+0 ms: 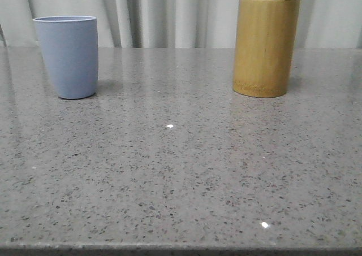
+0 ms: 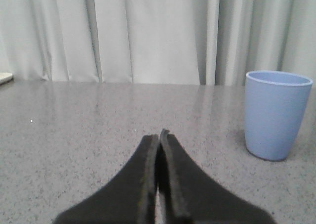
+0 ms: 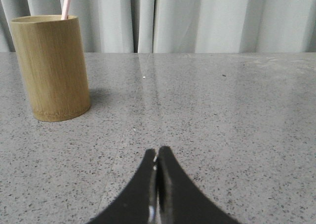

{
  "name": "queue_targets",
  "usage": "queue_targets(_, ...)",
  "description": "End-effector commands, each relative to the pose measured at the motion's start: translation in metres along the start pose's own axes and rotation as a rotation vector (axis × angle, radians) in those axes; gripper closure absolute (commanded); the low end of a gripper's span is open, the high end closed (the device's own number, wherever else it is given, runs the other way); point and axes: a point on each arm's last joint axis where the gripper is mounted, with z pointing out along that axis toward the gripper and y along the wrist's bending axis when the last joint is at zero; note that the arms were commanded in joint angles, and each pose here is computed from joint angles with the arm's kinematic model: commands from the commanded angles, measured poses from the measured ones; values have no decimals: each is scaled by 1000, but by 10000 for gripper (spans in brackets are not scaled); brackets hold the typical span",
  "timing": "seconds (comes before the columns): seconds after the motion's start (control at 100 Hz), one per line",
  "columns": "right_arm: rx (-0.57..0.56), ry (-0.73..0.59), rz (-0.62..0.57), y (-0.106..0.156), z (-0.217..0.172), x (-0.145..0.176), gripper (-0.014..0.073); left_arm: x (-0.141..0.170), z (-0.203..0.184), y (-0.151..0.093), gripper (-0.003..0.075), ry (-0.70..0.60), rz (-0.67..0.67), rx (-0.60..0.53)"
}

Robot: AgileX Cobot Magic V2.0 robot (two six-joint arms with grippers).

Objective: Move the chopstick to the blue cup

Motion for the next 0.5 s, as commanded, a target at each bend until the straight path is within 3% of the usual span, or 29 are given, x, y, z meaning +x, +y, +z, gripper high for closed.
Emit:
queue_targets(0.0, -3, -104, -13, 1, -4, -18, 700, -17, -4, -1, 739, -155, -14, 7)
queue_targets(0.29, 8, -12, -9, 4, -5, -54, 692, -65, -3, -6, 739, -108, -14, 13)
queue_targets(0.49, 15, 49, -10, 7, 2, -90, 691, -98, 10, -11, 739, 29, -15, 28)
